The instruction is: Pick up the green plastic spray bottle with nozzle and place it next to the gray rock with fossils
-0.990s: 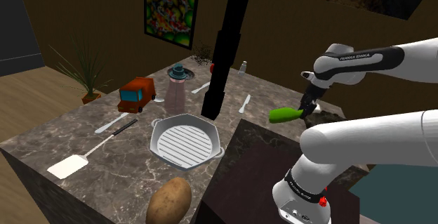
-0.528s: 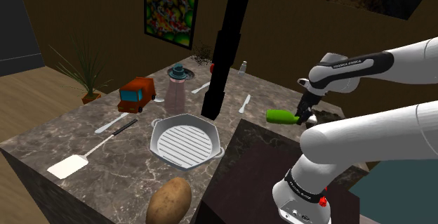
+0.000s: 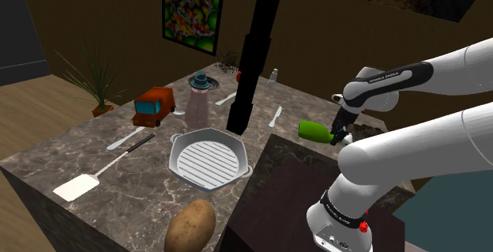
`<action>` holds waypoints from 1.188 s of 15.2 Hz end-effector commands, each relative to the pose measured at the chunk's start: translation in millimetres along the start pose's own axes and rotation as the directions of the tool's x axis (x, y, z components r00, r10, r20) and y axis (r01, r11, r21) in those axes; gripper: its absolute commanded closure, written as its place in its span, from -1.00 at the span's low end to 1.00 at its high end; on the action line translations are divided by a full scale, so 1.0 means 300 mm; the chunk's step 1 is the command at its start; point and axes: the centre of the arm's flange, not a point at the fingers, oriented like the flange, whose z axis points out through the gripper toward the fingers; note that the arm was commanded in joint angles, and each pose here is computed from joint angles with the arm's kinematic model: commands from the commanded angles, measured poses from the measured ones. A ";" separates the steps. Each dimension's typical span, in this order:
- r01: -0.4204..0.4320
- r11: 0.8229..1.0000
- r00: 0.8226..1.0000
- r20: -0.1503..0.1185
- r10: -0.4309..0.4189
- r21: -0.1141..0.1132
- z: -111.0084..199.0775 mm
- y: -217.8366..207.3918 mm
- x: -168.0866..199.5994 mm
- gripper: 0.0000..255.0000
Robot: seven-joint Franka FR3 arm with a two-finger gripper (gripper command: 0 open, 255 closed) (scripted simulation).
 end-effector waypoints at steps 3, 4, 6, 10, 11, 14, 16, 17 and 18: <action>0.000 1.000 1.000 0.000 0.000 0.000 0.003 0.001 0.000 1.00; 0.000 1.000 1.000 0.000 0.000 0.000 0.003 0.001 0.000 1.00; 0.000 1.000 1.000 0.000 0.000 0.000 0.003 0.000 -0.001 -1.00; 0.000 1.000 1.000 0.000 0.000 0.000 0.003 0.000 -0.001 -1.00; 0.000 1.000 1.000 0.000 0.000 0.000 0.003 0.001 0.000 -1.00; 0.000 1.000 1.000 0.000 0.000 0.000 -0.129 0.001 0.000 -1.00; 0.000 1.000 1.000 0.000 0.000 0.000 -0.164 0.001 0.000 -1.00; 0.000 1.000 1.000 0.000 0.000 0.000 -0.164 0.001 0.000 -1.00; 0.000 1.000 1.000 0.000 0.000 0.000 -0.164 0.001 0.000 -1.00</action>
